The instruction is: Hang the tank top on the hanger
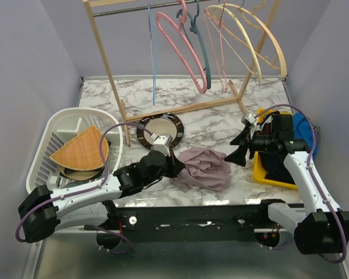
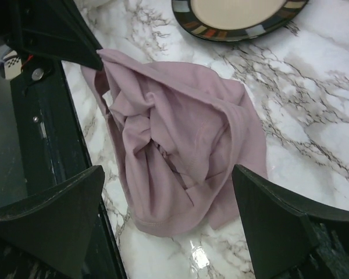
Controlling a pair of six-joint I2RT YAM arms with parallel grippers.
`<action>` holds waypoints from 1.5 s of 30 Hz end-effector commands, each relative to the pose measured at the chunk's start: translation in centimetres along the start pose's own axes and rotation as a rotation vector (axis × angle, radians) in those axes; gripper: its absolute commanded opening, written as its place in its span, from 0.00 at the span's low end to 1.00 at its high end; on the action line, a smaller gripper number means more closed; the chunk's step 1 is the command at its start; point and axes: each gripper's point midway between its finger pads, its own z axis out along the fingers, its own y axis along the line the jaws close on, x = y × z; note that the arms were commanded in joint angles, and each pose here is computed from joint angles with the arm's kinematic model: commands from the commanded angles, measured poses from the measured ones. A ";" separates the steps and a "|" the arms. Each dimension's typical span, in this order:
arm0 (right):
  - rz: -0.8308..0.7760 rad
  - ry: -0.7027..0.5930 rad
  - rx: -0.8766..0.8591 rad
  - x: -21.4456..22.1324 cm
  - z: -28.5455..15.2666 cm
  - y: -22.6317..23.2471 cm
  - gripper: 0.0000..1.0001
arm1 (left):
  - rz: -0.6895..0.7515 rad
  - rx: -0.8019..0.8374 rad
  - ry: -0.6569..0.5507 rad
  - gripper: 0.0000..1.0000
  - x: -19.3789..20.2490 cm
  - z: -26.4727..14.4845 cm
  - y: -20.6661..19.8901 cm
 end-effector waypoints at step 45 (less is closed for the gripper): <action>-0.326 0.130 -0.133 4.7 5.2 1.6 0.77 | 0.119 0.405 0.051 0.00 -3.9 -2.4 -10.3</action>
